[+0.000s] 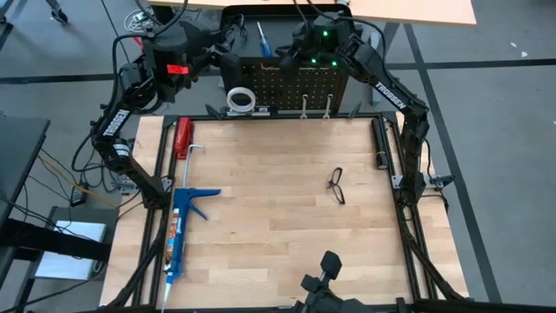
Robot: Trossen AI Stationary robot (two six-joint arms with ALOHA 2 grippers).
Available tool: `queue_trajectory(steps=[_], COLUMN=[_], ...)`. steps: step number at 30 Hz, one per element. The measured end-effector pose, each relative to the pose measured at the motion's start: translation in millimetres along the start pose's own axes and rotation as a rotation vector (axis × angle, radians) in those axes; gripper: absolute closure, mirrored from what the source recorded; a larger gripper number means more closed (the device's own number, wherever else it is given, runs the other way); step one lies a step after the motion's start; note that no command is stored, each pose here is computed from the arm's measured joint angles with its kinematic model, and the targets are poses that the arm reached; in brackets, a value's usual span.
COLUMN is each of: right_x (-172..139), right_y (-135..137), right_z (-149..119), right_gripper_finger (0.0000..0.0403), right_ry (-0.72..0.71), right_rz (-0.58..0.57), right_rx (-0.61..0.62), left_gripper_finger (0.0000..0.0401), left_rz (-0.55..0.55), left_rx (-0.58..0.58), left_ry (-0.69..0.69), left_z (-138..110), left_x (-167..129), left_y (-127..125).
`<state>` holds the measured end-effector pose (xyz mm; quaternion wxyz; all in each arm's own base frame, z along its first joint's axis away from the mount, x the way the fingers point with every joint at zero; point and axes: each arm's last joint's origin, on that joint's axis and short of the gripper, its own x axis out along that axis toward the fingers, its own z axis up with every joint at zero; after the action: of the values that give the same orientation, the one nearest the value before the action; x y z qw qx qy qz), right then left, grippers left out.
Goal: Hang tools onto peg board
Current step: Remove the black safety glasses from the black pegboard
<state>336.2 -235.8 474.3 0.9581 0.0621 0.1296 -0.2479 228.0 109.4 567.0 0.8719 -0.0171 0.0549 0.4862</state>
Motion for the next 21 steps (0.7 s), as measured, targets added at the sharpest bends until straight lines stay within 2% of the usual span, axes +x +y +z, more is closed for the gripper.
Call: queue_trajectory(steps=[12, 21], right_x=[23, 33], right_y=[1, -4], right_z=[-7, -8], right_gripper_finger=[0.0356, 0.0358], right_ry=[-0.017, -0.058], right_rz=[0.016, 0.203], right_rx=[-0.036, -0.027], left_gripper_finger=[0.0219, 0.0219], left_rz=[-0.002, -0.003], left_rx=[-0.004, -0.023], left_ry=[-0.027, -0.038], left_z=[5, 7], left_x=[-10, -15], left_y=[5, 9])
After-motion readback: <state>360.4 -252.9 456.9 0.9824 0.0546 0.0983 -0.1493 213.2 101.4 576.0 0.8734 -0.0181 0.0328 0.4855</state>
